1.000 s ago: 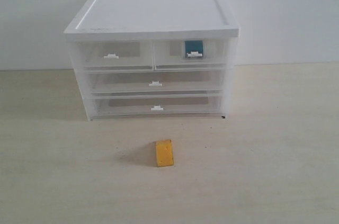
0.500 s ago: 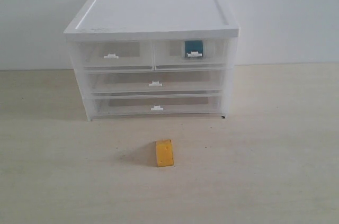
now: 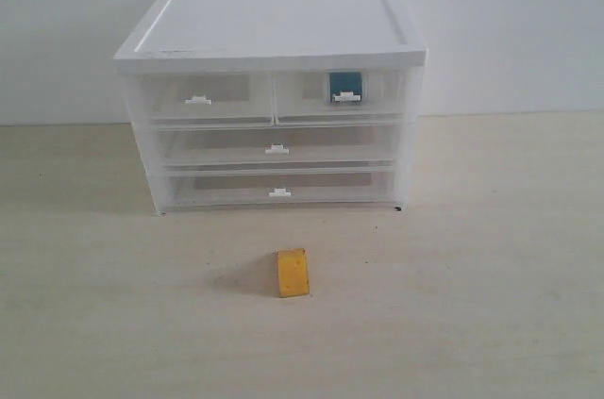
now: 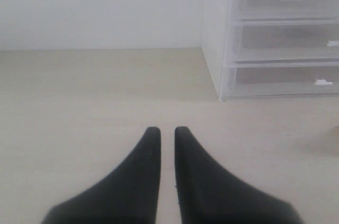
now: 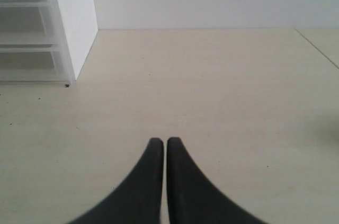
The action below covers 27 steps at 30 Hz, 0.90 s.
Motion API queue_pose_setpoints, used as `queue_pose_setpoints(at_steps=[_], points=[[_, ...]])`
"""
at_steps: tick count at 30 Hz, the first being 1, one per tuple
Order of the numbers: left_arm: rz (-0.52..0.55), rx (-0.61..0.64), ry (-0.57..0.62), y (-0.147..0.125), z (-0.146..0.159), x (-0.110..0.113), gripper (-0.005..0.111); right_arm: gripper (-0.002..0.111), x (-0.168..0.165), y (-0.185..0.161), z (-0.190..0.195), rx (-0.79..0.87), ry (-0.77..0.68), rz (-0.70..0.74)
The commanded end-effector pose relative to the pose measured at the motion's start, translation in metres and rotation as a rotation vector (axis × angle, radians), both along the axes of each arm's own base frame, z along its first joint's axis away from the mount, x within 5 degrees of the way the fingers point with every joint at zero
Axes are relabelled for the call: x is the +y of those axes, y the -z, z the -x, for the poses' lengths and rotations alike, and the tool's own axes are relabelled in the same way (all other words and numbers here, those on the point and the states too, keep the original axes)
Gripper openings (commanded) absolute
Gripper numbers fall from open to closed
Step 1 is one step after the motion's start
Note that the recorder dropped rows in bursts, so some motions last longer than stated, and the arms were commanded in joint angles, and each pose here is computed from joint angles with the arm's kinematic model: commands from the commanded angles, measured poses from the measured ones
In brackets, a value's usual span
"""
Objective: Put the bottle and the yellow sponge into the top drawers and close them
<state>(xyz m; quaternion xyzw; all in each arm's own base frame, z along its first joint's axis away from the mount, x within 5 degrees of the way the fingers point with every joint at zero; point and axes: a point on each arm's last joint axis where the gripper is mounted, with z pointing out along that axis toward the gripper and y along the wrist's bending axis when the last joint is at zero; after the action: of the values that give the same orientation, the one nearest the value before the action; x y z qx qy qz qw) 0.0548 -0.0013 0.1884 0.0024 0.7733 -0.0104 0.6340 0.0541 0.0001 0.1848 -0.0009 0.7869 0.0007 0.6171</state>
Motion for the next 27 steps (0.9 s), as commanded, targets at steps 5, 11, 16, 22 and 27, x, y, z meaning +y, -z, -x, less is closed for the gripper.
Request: queue_pose_setpoints(at_steps=[5, 11, 16, 22, 27], points=[[-0.003, -0.003, -0.002, 0.0007, 0.0001, 0.0001, 0.01, 0.0, -0.0004, 0.0006, 0.0001, -0.007, 0.001, 0.017], [-0.003, -0.003, -0.002, 0.0007, 0.0001, 0.0001, 0.01, 0.0, -0.0004, 0.0004, 0.0001, -0.009, 0.001, 0.018], [-0.003, -0.003, -0.002, 0.0007, 0.0001, 0.0001, 0.01, 0.0, -0.0004, 0.0008, 0.0002, -0.005, 0.002, 0.014], [-0.003, -0.005, -0.002, 0.0005, 0.0001, 0.0001, 0.01, 0.0, -0.0004, 0.0008, 0.0002, -0.005, 0.002, 0.014], [-0.009, -0.009, -0.001, 0.0002, 0.0, 0.0002, 0.01, 0.0, -0.0004, 0.0008, 0.0002, -0.005, 0.002, 0.014]])
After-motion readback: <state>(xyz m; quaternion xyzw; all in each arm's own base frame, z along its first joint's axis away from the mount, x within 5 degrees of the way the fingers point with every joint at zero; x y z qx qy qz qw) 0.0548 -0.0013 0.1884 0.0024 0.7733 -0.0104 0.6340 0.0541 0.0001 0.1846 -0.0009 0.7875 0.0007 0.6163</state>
